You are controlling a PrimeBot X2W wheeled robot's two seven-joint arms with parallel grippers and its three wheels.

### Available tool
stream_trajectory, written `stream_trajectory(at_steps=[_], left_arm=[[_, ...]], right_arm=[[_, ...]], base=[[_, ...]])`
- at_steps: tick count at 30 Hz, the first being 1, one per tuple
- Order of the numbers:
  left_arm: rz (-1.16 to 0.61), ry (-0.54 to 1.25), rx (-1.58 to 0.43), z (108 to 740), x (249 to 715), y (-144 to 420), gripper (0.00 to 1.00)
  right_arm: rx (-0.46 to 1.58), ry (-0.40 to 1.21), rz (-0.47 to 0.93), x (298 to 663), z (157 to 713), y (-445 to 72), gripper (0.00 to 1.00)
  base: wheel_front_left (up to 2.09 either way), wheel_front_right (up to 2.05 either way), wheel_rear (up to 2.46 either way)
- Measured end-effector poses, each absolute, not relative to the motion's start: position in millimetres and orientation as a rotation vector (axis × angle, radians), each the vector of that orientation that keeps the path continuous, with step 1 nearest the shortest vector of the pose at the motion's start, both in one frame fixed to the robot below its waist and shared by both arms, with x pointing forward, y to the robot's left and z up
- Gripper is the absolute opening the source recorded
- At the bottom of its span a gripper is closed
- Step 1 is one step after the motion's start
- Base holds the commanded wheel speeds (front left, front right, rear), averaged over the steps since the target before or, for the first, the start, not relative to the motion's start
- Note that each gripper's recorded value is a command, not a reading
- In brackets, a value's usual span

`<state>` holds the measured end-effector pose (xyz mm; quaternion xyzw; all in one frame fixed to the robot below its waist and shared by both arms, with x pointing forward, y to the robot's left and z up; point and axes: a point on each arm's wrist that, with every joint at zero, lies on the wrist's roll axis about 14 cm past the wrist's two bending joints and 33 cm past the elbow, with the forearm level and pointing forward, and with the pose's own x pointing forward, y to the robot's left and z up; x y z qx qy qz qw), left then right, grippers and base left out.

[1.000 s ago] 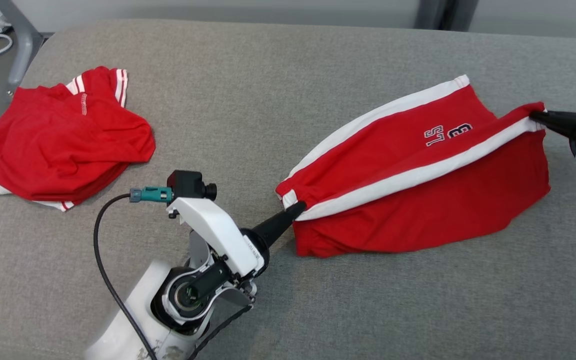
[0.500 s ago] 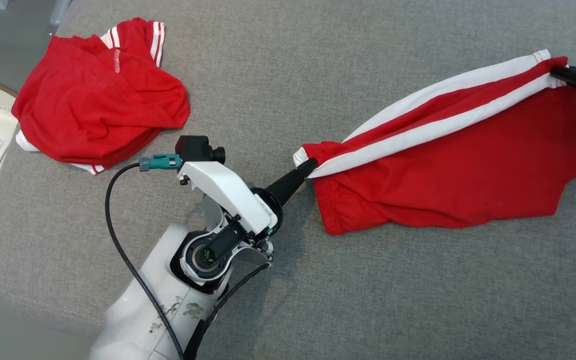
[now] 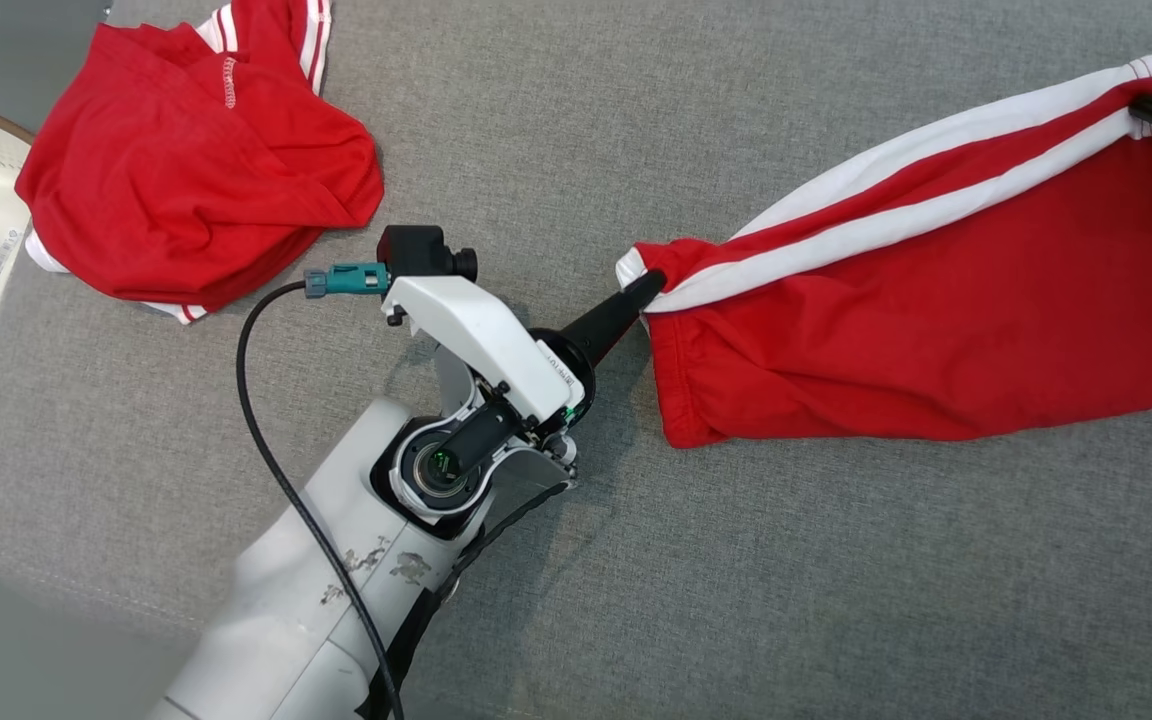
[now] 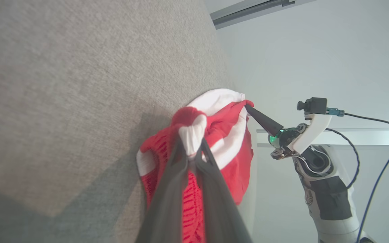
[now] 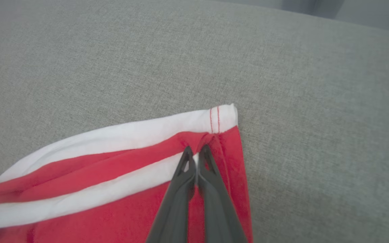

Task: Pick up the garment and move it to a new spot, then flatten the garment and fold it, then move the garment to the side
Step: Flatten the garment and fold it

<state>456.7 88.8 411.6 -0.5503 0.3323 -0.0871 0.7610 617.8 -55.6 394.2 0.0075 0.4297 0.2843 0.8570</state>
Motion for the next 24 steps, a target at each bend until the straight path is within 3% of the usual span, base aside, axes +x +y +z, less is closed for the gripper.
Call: stream_trajectory(at_steps=[2, 3, 4, 11, 13, 24], left_arm=[[-0.189, 0.723, -1.206, 411, 460, 87, 0.00], [-0.187, 0.725, -1.207, 410, 462, 86, 0.37], [-0.173, 0.719, -1.209, 408, 465, 88, 1.00], [-0.127, 0.693, -1.210, 404, 475, 94, 1.00], [-0.123, 0.693, -1.210, 402, 475, 94, 1.00], [-0.078, 0.676, -1.194, 396, 477, 101, 1.00]], right_arm=[[0.018, 0.903, 0.597, 620, 392, -55, 0.00], [0.021, 0.899, 0.597, 621, 391, -55, 0.00], [0.026, 0.892, 0.597, 623, 390, -54, 0.00], [0.057, 0.851, 0.575, 632, 389, -55, 0.00], [0.062, 0.809, 0.555, 640, 392, -58, 1.00], [0.084, 0.667, 0.549, 654, 409, -49, 1.00]], base=[[0.00, 0.00, 0.00], [0.00, 0.00, 0.00], [0.00, 0.00, 0.00], [0.00, 0.00, 0.00], [0.00, 0.00, 0.00], [0.00, 0.00, 0.00]])
